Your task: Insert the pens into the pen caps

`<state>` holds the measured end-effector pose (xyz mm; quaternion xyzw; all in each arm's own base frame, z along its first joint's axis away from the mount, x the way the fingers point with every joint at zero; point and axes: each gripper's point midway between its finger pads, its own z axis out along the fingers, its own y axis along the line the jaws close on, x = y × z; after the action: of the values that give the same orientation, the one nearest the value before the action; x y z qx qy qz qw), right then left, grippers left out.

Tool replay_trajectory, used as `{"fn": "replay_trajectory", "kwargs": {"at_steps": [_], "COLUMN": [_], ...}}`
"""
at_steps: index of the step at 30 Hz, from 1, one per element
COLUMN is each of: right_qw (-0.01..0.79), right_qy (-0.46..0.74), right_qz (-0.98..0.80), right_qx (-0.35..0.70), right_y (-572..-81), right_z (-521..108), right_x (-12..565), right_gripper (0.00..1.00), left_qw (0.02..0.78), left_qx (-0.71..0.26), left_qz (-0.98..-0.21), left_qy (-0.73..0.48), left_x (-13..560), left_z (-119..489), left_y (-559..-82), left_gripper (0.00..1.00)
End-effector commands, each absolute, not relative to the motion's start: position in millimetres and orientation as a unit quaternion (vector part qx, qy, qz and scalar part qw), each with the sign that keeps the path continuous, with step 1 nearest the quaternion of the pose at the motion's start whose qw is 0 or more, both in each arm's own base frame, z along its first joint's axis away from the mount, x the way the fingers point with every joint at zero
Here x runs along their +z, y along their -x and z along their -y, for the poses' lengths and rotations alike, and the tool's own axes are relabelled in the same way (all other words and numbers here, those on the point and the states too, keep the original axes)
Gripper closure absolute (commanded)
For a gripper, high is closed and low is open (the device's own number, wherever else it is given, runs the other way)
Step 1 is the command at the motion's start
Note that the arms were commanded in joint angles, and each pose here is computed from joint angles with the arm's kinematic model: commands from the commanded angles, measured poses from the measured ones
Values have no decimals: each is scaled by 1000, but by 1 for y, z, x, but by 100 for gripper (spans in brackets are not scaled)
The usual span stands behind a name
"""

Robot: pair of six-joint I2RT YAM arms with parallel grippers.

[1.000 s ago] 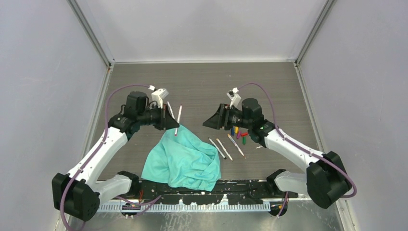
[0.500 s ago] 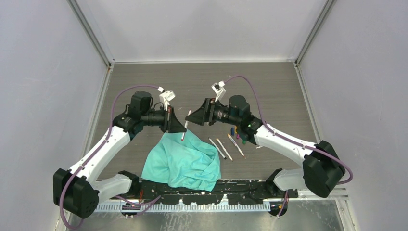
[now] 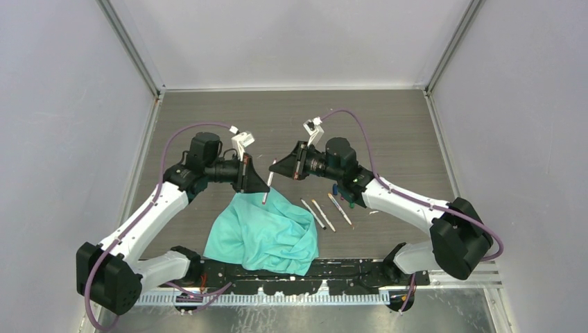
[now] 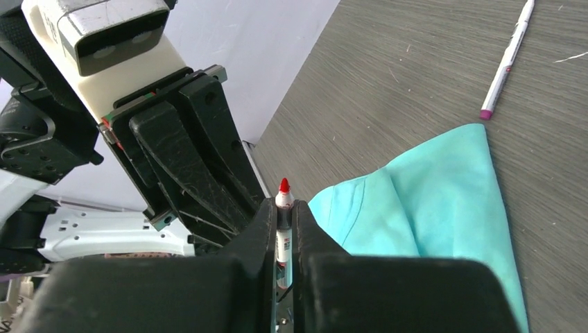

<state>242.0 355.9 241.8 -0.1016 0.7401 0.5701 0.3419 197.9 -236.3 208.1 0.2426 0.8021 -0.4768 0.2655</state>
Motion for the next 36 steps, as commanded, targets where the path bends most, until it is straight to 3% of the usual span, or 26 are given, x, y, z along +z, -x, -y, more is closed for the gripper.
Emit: {"fn": "replay_trajectory", "kwargs": {"at_steps": [1, 2, 3, 6, 10, 17, 21, 23, 26, 29, 30, 32, 36], "right_qw": [381, 380, 380, 370, 361, 350, 349, 349, 364, 396, 405, 421, 439], "right_qy": [106, 102, 98, 91, 89, 95, 94, 94, 94, 104, 109, 116, 100], "right_qz": [-697, -695, -693, -687, -680, -683, -689, -696, -720, -740, -749, -768, -803], "right_qx": [598, 601, 606, 619, 632, 633, 628, 620, 584, 533, 513, 468, 391], "right_y": [-246, -246, -246, -243, -240, -235, -234, -235, -241, -248, -250, -256, -268], "right_z": [-362, -362, -362, -365, -369, -375, -374, -372, -366, -352, -347, -334, -300], "right_x": [282, 283, 284, 286, 287, 281, 275, 271, 259, 251, 248, 242, 231], "right_gripper": [99, 99, 99, 99, 99, 99, 99, 99, 73, 40, 34, 26, 22], "left_qw": [286, 289, 290, 291, 297, 306, 318, 324, 337, 358, 367, 383, 385], "left_qx": [-477, -475, -474, -472, -467, -463, -452, -446, -418, -349, -326, -293, -250], "left_qz": [-791, -791, -791, -794, -797, -797, -799, -800, -812, -837, -845, -853, -873], "left_qy": [-255, -255, -254, -249, -242, -239, -238, -236, -231, -221, -213, -198, -162], "left_x": [219, 219, 219, 218, 218, 220, 222, 221, 216, 208, 206, 206, 198], "left_z": [238, 237, 237, 237, 236, 236, 232, 231, 224, 205, 198, 186, 166], "left_y": [-199, -200, -201, -202, -205, -208, -210, -212, -219, -230, -235, -242, -254], "left_gripper": [82, 68, 62, 55, 54, 77, 96, 100, 100, 100, 100, 100, 100]}}
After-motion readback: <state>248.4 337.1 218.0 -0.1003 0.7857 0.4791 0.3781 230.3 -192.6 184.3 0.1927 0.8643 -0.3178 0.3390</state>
